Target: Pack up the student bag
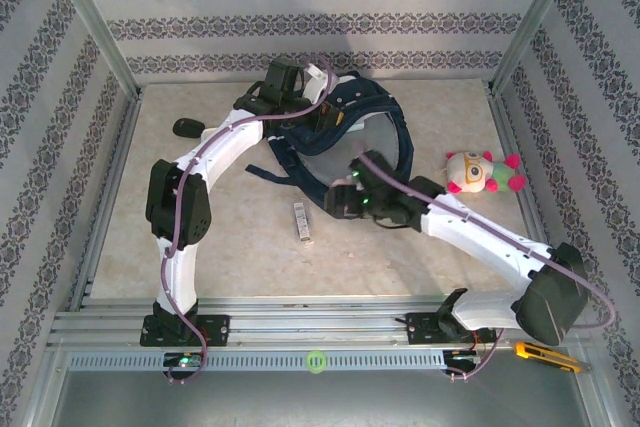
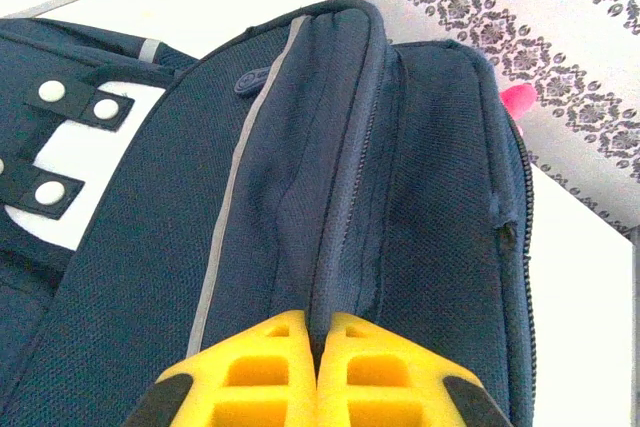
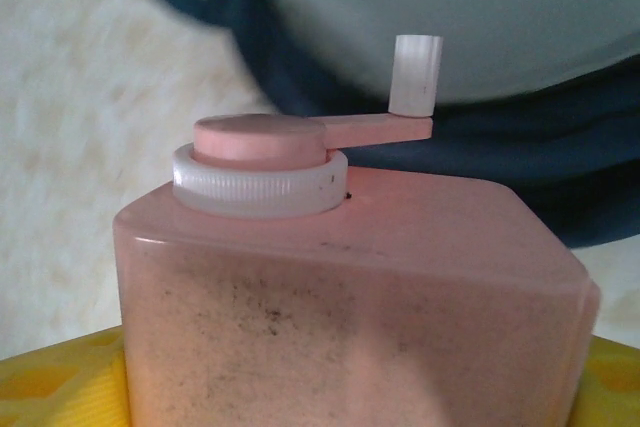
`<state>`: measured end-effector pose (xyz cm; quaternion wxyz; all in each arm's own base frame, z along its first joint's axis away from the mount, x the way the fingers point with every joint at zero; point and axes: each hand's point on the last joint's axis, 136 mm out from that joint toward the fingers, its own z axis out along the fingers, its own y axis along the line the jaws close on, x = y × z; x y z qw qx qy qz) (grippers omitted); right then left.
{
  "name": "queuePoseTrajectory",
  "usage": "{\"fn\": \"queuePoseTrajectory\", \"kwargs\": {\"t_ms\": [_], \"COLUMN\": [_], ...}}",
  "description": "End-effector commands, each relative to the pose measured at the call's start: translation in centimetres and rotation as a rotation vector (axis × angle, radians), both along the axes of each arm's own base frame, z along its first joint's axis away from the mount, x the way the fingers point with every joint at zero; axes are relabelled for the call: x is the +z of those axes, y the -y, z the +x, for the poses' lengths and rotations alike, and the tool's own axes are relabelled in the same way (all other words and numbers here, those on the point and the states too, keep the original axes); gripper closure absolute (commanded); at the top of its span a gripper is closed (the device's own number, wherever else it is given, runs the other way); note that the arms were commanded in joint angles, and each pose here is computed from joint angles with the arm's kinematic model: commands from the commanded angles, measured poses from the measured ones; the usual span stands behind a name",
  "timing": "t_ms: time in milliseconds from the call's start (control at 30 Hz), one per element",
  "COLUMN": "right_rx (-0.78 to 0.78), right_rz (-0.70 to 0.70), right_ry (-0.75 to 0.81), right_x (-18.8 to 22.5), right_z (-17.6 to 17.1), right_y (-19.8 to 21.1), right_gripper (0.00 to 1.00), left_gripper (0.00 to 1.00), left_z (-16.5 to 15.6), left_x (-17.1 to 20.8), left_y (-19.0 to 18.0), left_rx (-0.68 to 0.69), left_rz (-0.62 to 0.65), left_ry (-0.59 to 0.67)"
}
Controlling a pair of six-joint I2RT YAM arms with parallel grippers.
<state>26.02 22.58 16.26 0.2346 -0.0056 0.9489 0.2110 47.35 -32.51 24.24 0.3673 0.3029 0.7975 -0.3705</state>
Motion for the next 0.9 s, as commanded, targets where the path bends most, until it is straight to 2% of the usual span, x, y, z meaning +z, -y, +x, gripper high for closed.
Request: {"fn": "queuePoseTrajectory", "kwargs": {"t_ms": [0, 233, 300, 467, 533, 667, 733, 867], "right_rx": [-0.024, -0.109, -0.162, -0.238, -0.250, -0.282, -0.295, -0.302], "right_rz": [0.096, 0.205, 0.302, 0.401, 0.429, 0.398, 0.398, 0.394], "right_ry": [0.045, 0.012, -0.015, -0.013, -0.019, -0.013, -0.006, 0.006], "right_x": [1.4, 0.8, -0.6, -2.2, -2.7, -3.6, -4.0, -3.9], "right_z": [2.7, 7.3, 11.1, 15.1, 16.1, 16.6, 17.1, 17.3], "right_y": [1.3, 3.1, 2.4, 1.5, 1.1, 1.8, 2.2, 2.5], "right_gripper": [0.21, 0.21, 0.21, 0.21, 0.21, 0.19, 0.12, 0.04], "left_gripper": [1.00, 1.00, 1.00, 1.00, 1.00, 1.00, 1.00, 1.00], "left_z": [0.0, 0.0, -0.2, -0.5, -0.6, -0.9, -1.0, -1.2], "left_x": [6.3, 6.3, 6.5, 6.9, 6.9, 6.7, 6.5, 6.1], "left_y": [-0.3, -0.2, -0.1, 0.1, 0.1, -0.2, -0.4, -0.7], "left_rx": [-0.010, -0.010, -0.019, -0.027, -0.029, -0.028, -0.024, -0.020], "left_rz": [-0.120, -0.132, -0.150, -0.176, -0.177, -0.153, -0.139, -0.120], "left_ry": [0.132, 0.140, 0.132, 0.130, 0.126, 0.131, 0.139, 0.144]}}
